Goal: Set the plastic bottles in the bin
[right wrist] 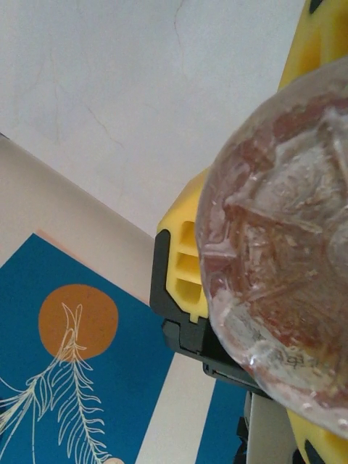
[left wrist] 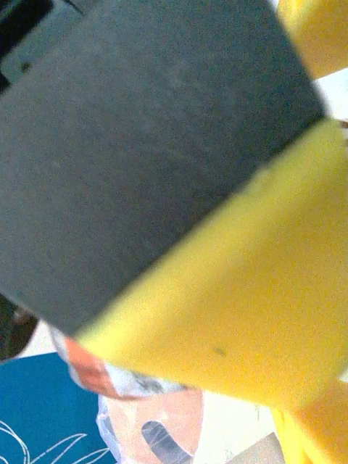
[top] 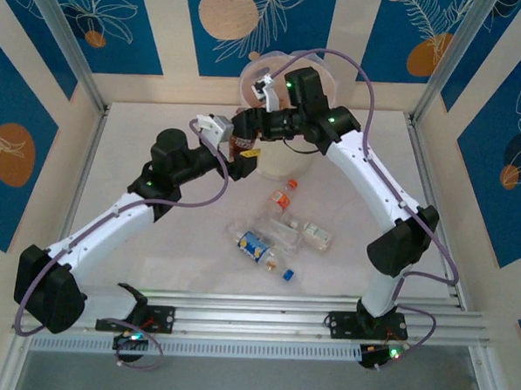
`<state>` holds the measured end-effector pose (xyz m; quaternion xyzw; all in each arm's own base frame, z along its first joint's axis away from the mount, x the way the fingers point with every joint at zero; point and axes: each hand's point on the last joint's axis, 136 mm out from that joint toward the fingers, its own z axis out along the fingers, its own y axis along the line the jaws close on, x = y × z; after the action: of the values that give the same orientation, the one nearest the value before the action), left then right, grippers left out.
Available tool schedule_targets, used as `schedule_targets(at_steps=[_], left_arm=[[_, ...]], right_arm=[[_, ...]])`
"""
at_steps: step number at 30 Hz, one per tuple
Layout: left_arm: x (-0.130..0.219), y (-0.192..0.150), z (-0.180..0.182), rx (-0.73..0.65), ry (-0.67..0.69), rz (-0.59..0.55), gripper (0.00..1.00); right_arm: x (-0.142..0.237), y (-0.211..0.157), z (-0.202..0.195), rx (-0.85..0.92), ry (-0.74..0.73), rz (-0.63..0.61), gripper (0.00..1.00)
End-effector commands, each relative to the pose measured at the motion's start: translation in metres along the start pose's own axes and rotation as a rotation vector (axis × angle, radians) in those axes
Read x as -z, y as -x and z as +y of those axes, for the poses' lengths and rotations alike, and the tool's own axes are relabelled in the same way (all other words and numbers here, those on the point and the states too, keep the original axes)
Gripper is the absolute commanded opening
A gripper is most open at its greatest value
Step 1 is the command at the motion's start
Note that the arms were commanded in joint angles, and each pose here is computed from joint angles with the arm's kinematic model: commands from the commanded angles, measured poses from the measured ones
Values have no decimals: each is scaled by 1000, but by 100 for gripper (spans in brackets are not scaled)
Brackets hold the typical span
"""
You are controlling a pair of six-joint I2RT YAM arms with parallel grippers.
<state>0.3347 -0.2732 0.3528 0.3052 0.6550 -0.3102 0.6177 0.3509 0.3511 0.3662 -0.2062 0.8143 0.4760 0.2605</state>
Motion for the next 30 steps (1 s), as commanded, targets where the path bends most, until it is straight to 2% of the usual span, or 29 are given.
schedule_targets(at_steps=[1, 8, 14, 19, 25, 30], left_arm=[[11, 25, -3, -26, 15, -52, 99], [26, 34, -6, -3, 26, -84, 99], [41, 44, -8, 4, 47, -113, 100], [46, 39, -2, 28, 90, -93, 99], [48, 28, 8, 103, 151, -84, 100], [49, 18, 22, 160, 229, -66, 99]], right_arm=[[18, 13, 8, 12, -16, -42, 53], [49, 40, 4, 74, -106, -136, 53], [85, 76, -4, 133, -220, -270, 53], [113, 108, -11, 192, -322, -401, 53], [134, 137, -41, 201, -446, -504, 54], [135, 149, -73, 149, -493, -517, 54]])
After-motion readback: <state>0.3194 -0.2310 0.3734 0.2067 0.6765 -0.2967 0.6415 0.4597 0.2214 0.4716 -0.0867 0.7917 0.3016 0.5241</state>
